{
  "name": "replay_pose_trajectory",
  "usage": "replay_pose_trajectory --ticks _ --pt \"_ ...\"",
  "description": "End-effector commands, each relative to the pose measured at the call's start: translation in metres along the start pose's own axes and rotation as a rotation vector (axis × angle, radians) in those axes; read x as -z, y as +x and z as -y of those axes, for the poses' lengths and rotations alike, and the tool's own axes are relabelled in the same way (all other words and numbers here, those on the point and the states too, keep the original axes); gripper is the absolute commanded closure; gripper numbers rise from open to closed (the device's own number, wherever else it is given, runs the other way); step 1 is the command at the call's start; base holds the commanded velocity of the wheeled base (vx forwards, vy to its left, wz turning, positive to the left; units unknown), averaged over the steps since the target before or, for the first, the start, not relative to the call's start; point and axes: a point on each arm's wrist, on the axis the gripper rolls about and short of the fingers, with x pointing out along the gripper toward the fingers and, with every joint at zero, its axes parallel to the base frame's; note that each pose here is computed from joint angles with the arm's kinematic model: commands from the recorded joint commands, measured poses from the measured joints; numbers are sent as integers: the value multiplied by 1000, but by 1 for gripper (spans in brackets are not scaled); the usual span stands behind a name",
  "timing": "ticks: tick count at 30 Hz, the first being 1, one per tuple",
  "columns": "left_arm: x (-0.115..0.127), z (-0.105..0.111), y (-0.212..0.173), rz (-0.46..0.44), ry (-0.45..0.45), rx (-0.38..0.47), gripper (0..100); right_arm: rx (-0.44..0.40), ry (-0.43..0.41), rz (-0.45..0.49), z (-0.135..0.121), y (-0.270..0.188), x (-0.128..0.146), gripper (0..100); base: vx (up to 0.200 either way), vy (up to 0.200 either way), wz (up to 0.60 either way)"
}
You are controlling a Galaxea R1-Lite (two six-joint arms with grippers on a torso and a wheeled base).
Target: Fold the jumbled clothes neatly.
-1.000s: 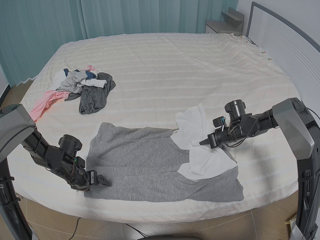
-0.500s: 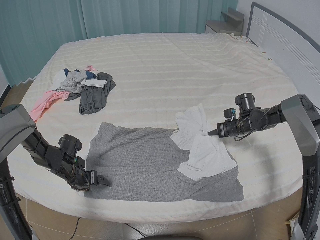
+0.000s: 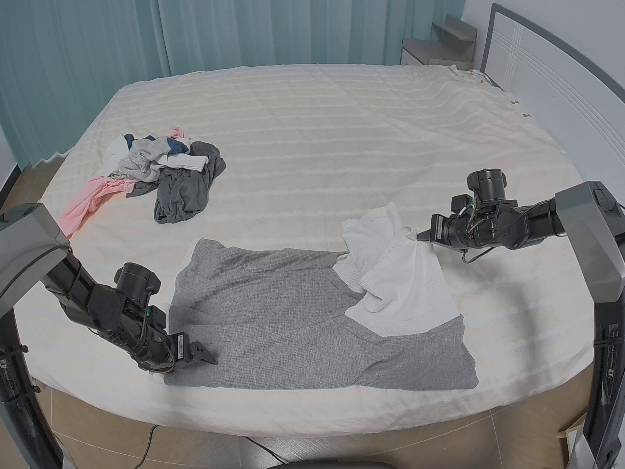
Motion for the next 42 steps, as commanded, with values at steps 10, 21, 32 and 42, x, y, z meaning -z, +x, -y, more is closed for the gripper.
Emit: replay_pose_trajectory --ticks 10,21,32,42 --pt "0 0 0 0 0 0 0 70 24 -23 7 -1 10 100 0 0 0" --pt "0 0 0 0 0 0 0 97 40 -8 16 -9 6 100 0 0 0" --pt "-1 3 1 15 -20 6 0 123 70 5 16 -13 5 0 0 0 0" --pt "-1 3 1 15 -20 7 0 -5 38 28 -52 -41 -6 0 0 0 0"
